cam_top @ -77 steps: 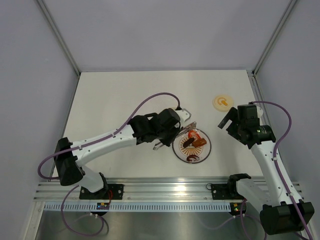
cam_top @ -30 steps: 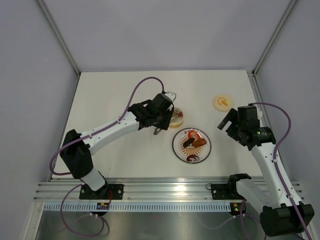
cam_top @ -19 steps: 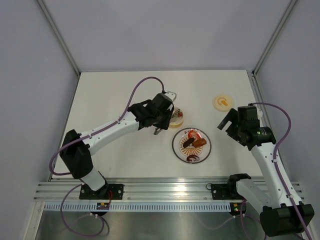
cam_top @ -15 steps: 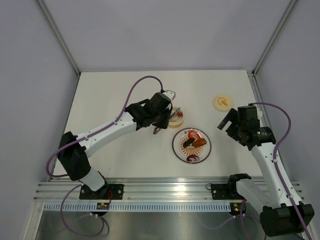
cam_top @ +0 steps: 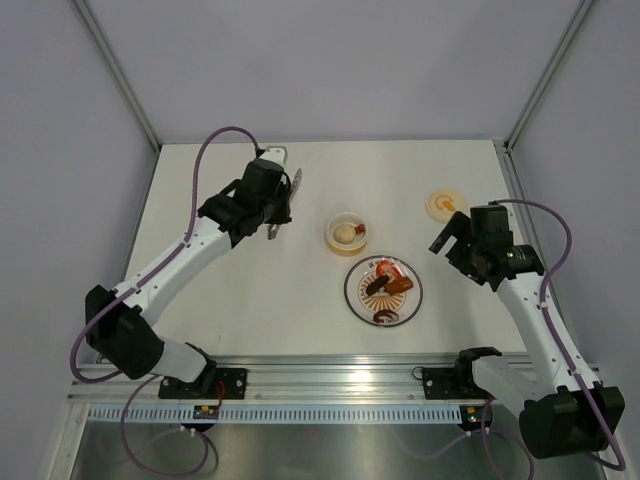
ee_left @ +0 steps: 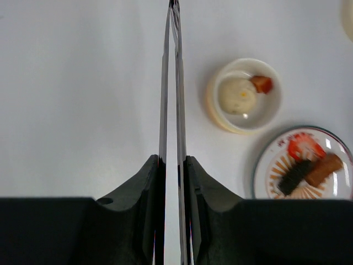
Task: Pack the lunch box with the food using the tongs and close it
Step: Place the clamp at the center of the board.
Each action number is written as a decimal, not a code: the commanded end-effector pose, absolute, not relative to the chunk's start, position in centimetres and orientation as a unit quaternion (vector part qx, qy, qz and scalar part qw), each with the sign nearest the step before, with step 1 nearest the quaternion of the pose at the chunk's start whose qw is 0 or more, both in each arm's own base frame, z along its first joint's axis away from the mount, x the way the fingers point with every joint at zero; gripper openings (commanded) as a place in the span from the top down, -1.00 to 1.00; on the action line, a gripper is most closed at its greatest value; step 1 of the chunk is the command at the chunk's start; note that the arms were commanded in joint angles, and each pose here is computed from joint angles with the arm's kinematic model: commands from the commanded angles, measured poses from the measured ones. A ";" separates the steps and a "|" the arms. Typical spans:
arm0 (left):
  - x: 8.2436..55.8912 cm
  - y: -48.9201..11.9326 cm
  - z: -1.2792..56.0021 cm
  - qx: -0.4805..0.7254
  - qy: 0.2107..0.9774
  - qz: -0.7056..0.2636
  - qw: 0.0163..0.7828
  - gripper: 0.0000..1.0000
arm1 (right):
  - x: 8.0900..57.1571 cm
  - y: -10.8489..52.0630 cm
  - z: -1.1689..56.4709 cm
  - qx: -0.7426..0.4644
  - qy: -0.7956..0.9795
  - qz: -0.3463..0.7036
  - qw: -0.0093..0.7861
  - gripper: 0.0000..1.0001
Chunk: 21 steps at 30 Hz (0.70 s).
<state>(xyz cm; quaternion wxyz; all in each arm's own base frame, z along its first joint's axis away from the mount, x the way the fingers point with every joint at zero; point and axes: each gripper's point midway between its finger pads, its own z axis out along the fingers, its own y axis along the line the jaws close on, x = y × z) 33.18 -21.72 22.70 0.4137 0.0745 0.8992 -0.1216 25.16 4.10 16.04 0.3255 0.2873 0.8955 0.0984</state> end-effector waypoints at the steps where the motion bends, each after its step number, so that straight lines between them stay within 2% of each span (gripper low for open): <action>1: 36.3 -18.3 22.0 0.008 0.884 -0.090 0.458 0.95 | 26.4 4.7 15.9 0.280 0.894 0.115 0.329 -0.99; 5: 38.9 -15.2 18.9 -0.042 0.880 -0.061 0.469 0.88 | 26.6 4.4 15.0 0.287 0.899 0.101 0.317 -0.99; 9: 40.0 -14.6 16.7 -0.075 0.877 -0.057 0.472 0.79 | 27.5 4.1 14.4 0.299 0.897 0.089 0.313 -0.99; 13: 40.1 -14.3 14.5 -0.089 0.879 -0.050 0.466 0.61 | 29.3 3.5 13.5 0.305 0.897 0.074 0.313 -0.99; 18: 39.6 -14.3 11.8 -0.090 0.893 -0.041 0.438 0.29 | 33.6 1.9 12.5 0.320 0.895 0.065 0.304 -0.99; 19: 39.5 -14.4 11.4 -0.091 0.896 -0.041 0.434 0.09 | 34.2 1.5 12.4 0.323 0.895 0.056 0.304 -0.99; 21: 39.4 -14.6 11.1 -0.089 0.898 -0.044 0.428 -0.10 | 36.0 0.5 12.1 0.329 0.895 0.038 0.299 -0.99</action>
